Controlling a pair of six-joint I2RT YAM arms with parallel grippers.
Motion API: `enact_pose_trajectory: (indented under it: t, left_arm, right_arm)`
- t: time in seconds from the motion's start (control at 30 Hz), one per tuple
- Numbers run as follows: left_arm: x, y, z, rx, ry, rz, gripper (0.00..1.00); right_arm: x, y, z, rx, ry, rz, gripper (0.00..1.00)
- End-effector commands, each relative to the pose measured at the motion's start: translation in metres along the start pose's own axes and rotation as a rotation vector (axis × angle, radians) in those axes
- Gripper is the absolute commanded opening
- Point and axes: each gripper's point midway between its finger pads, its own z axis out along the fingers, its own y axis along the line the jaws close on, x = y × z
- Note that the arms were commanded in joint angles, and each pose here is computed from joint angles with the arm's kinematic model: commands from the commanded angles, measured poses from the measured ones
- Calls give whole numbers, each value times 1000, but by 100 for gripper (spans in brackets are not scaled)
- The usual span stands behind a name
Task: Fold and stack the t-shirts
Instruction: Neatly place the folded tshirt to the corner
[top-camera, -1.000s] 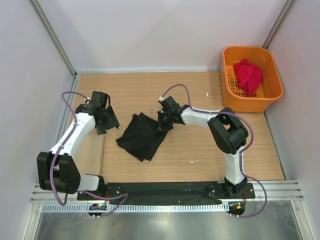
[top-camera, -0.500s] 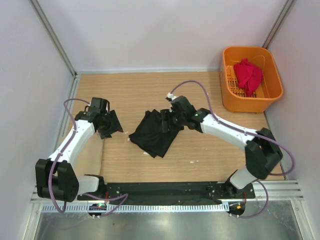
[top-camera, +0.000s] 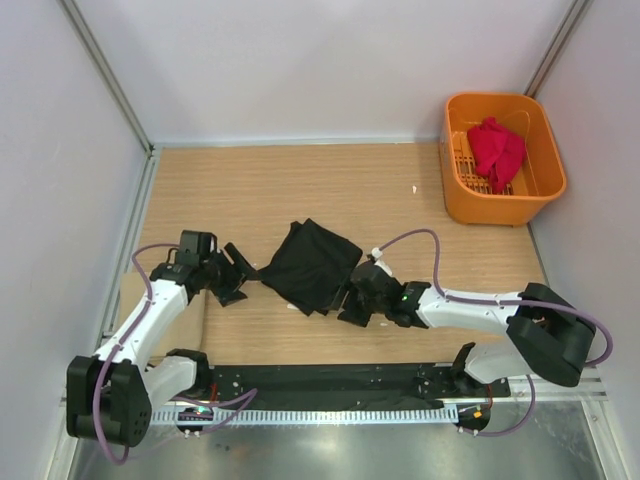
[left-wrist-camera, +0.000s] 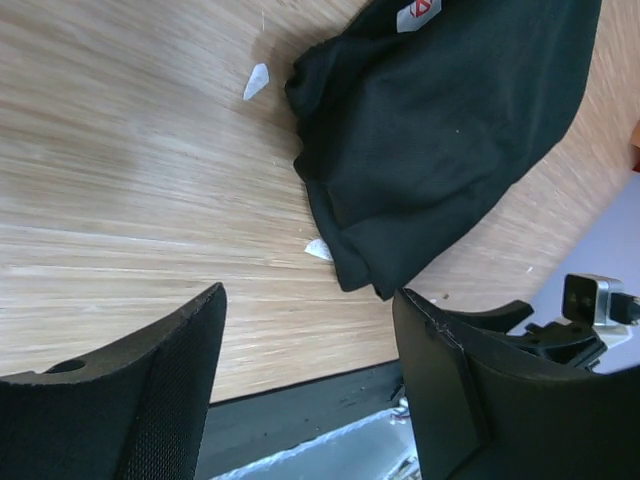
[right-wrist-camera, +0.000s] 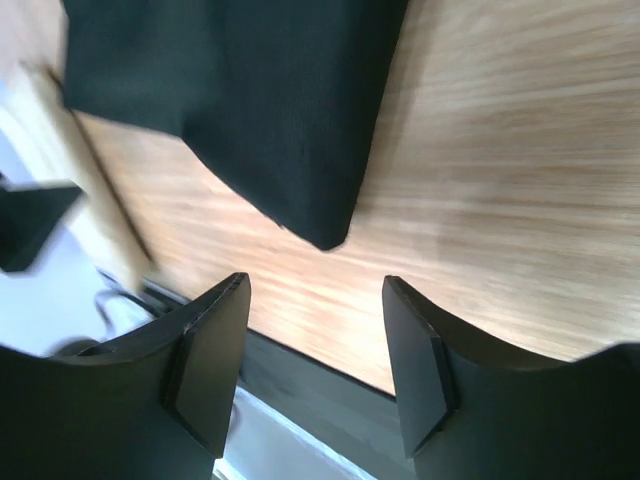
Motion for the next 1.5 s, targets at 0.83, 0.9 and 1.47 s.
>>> enact_pose_trajectory:
  t: [0.83, 0.9, 1.47]
  left_arm:
    - [15, -18, 11, 152, 62, -230, 84]
    - [19, -14, 16, 150, 79, -261, 86]
    - [5, -41, 42, 272, 110, -381, 99]
  right_arm:
    - [-17, 19, 42, -122, -57, 237, 28]
    - [-22, 31, 38, -141, -60, 219, 9]
    - [-44, 88, 8, -233, 21, 276, 2]
